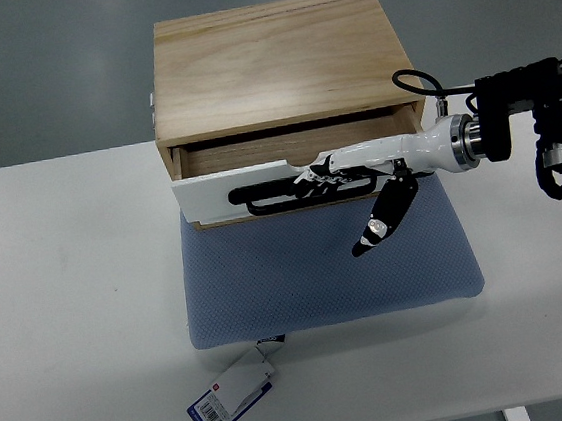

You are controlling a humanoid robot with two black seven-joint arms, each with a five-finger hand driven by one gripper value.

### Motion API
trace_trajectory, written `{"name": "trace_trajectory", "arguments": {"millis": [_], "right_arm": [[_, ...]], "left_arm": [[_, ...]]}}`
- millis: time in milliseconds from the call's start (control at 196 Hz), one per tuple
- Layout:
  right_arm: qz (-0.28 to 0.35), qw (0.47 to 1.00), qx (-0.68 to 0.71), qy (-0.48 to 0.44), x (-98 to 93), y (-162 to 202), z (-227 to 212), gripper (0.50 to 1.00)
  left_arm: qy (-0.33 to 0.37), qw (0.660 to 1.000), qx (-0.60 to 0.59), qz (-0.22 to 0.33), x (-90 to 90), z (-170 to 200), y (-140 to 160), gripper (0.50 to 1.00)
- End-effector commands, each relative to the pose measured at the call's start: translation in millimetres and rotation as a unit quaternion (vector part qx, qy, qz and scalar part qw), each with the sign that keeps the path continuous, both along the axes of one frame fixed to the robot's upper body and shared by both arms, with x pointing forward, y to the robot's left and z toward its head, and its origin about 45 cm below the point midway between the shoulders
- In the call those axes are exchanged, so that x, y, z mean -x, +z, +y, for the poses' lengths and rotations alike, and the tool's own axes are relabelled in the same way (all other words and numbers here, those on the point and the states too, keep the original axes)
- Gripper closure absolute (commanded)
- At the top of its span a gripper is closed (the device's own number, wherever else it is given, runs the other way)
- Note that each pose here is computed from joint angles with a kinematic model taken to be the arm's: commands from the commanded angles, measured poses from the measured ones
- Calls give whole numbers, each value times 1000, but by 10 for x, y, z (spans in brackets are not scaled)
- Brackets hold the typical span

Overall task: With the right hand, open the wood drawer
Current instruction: 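Pull the upper drawer outward toward the robot with the right hand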

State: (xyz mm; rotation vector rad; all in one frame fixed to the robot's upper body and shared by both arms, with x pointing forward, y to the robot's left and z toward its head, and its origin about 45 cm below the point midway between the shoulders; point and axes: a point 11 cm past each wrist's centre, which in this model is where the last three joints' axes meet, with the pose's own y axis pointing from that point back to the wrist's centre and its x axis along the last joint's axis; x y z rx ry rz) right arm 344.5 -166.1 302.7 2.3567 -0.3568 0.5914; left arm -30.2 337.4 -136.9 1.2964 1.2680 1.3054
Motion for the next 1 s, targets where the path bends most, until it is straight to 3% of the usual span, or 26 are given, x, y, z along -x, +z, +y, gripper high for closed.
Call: {"name": "trace_trajectory", "arguments": {"millis": [0, 996], "right_arm": [[1, 1000, 0, 1, 6, 2, 3, 581], [12, 1000, -7, -9, 8, 1, -69, 581]], "left_arm": [[0, 1000, 0, 0, 0, 0, 0, 500], [0, 1000, 0, 0, 0, 0, 0, 500]]}}
